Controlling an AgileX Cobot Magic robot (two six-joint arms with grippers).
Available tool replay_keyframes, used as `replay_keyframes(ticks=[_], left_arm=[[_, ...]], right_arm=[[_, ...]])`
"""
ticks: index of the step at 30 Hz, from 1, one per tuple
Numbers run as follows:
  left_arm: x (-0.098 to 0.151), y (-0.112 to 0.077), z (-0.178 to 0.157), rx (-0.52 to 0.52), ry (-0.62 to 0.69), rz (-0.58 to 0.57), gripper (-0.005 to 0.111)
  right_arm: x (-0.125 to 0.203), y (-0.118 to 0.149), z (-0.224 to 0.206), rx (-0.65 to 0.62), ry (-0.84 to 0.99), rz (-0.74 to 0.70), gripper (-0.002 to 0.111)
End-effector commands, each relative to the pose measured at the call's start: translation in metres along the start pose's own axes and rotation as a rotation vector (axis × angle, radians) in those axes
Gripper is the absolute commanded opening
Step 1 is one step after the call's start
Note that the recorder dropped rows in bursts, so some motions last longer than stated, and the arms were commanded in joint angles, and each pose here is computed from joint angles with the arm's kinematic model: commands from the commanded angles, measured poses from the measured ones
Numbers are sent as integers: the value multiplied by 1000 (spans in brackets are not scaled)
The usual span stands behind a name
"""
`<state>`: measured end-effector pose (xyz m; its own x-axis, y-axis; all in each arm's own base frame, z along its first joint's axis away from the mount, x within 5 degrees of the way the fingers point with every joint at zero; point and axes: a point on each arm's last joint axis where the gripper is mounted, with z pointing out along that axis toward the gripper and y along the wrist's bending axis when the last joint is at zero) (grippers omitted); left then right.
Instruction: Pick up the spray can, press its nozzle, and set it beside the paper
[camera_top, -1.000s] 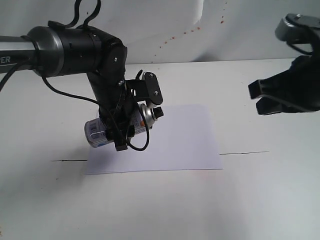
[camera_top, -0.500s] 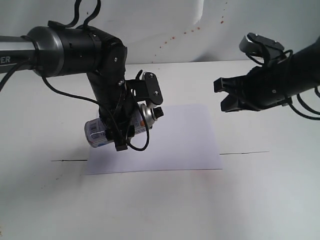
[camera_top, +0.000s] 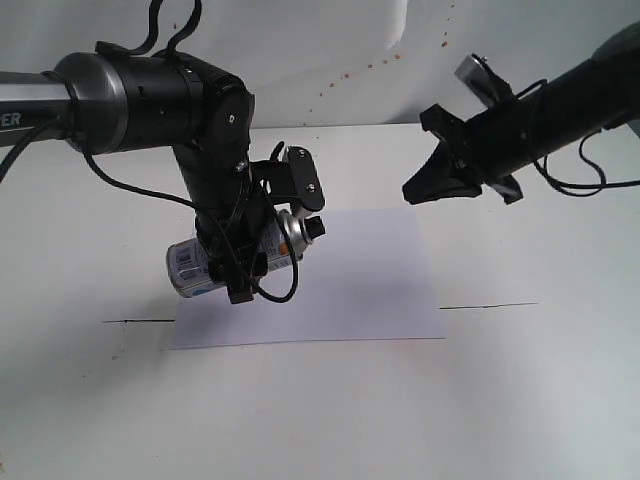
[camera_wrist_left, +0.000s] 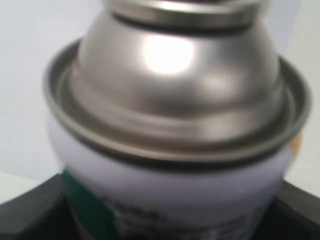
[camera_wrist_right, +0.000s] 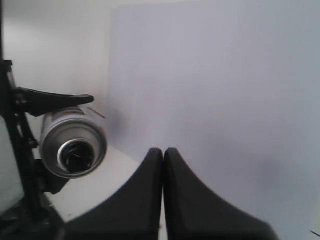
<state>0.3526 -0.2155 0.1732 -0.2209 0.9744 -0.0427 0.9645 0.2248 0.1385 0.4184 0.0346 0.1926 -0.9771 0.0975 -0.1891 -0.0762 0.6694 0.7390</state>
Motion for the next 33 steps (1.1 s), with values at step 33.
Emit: replay_keyframes(ticks=[33], left_arm=[[-6, 7, -8, -87, -51, 18, 0]], right_arm=[[8, 22, 60, -254, 93, -46, 0]])
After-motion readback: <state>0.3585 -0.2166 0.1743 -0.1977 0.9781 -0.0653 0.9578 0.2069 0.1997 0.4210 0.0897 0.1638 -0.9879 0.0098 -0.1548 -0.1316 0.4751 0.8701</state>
